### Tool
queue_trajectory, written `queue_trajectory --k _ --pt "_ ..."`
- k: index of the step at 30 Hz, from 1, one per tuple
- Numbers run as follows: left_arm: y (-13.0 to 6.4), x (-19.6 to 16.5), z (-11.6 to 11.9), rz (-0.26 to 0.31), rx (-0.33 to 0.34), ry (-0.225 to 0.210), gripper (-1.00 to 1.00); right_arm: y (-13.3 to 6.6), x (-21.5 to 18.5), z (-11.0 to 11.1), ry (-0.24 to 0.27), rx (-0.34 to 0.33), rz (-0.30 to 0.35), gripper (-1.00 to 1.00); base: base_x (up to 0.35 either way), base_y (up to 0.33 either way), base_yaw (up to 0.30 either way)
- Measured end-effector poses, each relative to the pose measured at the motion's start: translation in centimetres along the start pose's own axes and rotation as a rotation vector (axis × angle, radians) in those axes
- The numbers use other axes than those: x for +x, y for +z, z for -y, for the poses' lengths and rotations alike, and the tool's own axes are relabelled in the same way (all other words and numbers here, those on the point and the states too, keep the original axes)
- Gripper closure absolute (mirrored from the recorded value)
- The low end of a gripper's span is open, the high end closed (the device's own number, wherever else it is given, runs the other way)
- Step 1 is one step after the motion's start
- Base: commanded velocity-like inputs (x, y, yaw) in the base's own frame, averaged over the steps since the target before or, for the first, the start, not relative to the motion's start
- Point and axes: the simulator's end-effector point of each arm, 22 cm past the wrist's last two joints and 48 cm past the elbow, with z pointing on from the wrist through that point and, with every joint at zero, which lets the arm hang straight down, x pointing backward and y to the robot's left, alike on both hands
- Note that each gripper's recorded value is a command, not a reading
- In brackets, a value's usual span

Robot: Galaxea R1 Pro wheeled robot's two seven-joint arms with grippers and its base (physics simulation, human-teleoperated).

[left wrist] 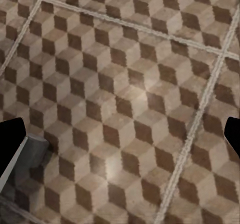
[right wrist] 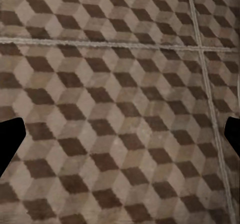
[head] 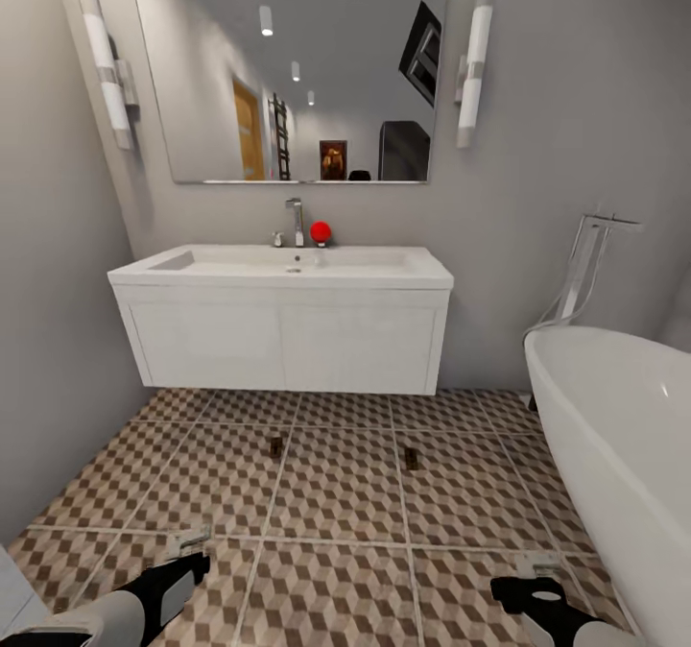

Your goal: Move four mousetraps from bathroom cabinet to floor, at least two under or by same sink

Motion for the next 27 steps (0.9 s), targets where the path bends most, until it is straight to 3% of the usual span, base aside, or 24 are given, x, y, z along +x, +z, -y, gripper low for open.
queue_trajectory --k 9,19,27 --pt "-1.2 3.1 -0.8 -0.055 0.003 0.020 -1.00 -1.8 4.5 0.5 -0.023 -0.003 -0.074 -1.00 0.000 0.000 0.000" --pt "-2.7 2.9 -1.2 -0.076 0.000 0.025 -1.00 -3.4 4.4 0.8 -0.027 -0.004 -0.095 -1.00 0.000 0.000 0.000" --pt "-4.2 6.1 -2.4 -0.132 -0.011 0.042 -1.00 -4.9 4.9 1.1 -0.033 -0.007 -0.118 -1.00 0.000 0.000 0.000"
